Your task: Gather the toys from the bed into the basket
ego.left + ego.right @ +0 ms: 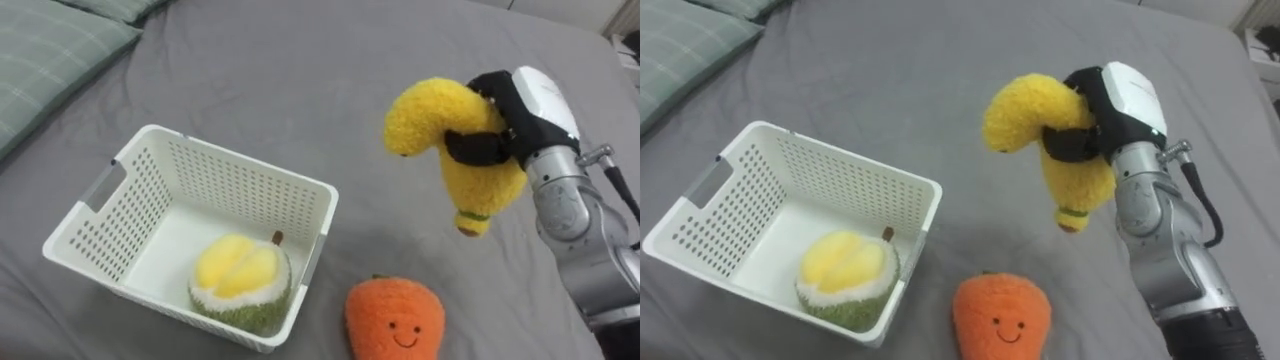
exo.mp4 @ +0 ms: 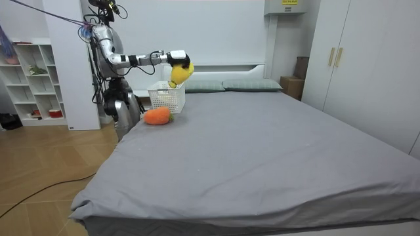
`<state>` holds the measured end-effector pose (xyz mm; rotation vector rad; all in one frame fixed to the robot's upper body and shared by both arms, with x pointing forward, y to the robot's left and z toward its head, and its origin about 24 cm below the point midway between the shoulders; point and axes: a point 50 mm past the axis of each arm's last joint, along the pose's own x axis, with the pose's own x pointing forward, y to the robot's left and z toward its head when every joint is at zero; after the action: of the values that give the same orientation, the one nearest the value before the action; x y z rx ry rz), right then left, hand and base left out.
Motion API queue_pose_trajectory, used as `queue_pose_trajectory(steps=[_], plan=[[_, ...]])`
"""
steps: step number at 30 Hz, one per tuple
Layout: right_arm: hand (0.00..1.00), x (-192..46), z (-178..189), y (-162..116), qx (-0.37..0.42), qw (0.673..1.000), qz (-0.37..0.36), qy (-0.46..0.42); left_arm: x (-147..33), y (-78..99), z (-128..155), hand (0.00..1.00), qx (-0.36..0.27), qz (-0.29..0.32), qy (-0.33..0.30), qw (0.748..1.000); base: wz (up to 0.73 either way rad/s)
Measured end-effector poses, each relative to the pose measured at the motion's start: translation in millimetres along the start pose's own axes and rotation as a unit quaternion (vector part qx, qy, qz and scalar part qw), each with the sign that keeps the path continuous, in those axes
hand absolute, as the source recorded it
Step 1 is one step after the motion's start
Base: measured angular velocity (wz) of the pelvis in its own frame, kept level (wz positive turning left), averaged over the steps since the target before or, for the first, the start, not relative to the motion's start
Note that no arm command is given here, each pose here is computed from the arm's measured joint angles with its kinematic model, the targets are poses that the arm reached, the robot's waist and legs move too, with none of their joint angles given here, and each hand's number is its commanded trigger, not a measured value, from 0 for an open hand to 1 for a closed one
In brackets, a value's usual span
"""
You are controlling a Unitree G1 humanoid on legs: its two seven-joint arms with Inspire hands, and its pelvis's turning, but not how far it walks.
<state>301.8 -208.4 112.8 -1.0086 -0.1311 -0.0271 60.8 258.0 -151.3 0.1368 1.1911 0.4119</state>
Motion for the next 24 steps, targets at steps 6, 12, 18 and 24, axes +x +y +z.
queue_pose_trajectory(steps=[6, 12, 18, 24], plan=[[1.00, -1.3, 32.6, -1.6, 0.045, 0.998, 0.006, -0.053, 0.0, -3.1, -1.4, 0.00, 0.002, -0.004, 0.005, 1.000, 0.00], [1.00, -3.8, 58.1, 2.3, 0.079, 0.992, 0.027, -0.094, 0.6, -2.5, -6.6, 0.00, 0.005, 0.005, 0.018, 1.000, 0.01], [1.00, 2.6, 100.2, 19.6, 0.095, 0.980, 0.080, -0.156, 1.9, -11.4, 4.7, 0.00, 0.021, -0.003, 0.002, 1.000, 0.02], [1.00, -4.9, 131.2, 48.2, 0.105, 0.961, 0.154, -0.203, 3.6, -15.3, 14.5, 0.00, 0.026, -0.009, -0.009, 1.000, 0.15]])
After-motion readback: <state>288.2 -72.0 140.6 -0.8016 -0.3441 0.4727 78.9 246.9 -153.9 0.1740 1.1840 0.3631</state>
